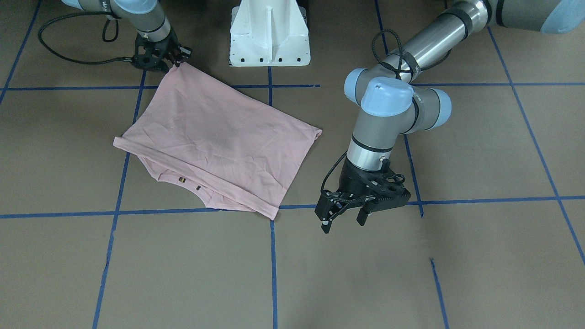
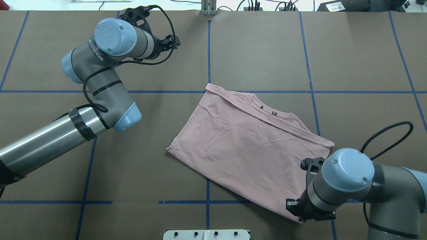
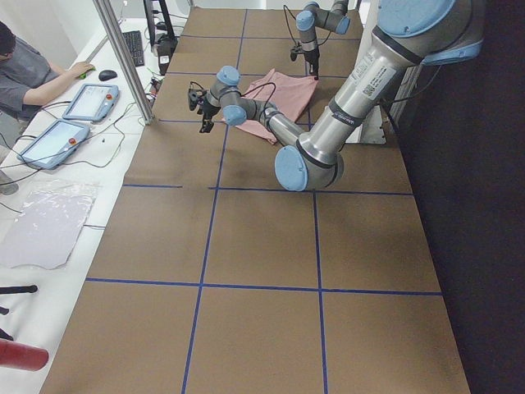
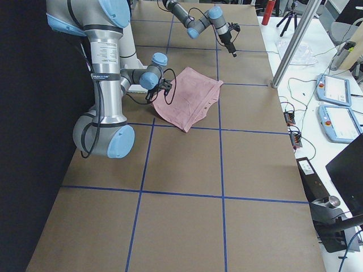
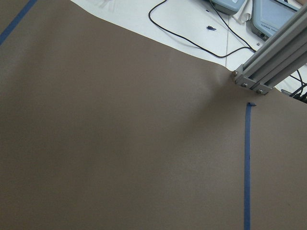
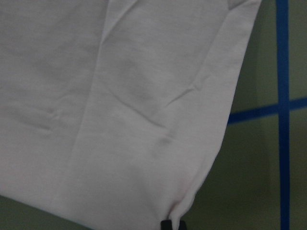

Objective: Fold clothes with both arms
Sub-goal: 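Grasp the folded shirt corner with the right gripper and drag it toward the robot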

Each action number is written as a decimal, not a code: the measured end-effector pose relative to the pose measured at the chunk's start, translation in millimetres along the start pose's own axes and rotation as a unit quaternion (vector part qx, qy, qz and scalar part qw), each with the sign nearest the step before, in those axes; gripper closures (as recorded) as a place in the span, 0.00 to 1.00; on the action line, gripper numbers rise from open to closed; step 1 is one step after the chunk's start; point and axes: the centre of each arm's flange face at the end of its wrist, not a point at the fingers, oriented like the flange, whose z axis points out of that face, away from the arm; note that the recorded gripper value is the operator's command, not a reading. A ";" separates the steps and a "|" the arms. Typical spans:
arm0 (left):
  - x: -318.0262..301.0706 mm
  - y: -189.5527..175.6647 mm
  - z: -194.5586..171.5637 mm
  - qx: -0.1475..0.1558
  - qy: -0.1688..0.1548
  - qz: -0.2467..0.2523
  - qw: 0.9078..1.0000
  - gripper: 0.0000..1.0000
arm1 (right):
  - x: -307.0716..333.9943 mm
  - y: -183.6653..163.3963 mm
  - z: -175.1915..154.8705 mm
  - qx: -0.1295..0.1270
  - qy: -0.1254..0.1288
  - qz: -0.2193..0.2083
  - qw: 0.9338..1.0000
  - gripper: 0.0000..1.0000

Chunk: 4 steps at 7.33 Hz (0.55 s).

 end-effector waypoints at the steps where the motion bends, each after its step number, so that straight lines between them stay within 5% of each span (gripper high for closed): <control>1: 3.3 7.4 -0.5 -0.004 0.003 -0.003 1.000 0.00 | 1.7 20.5 13.3 -0.016 0.015 0.009 1.000 0.00; 3: 11.3 26.1 -6.8 -0.014 0.014 -0.003 1.000 0.00 | -2.9 41.4 11.0 -0.027 0.010 0.024 0.999 0.00; 4: 11.6 43.7 -13.7 -0.023 0.018 -0.001 1.000 0.00 | -8.1 38.8 -9.3 -0.020 -0.012 0.033 0.999 0.00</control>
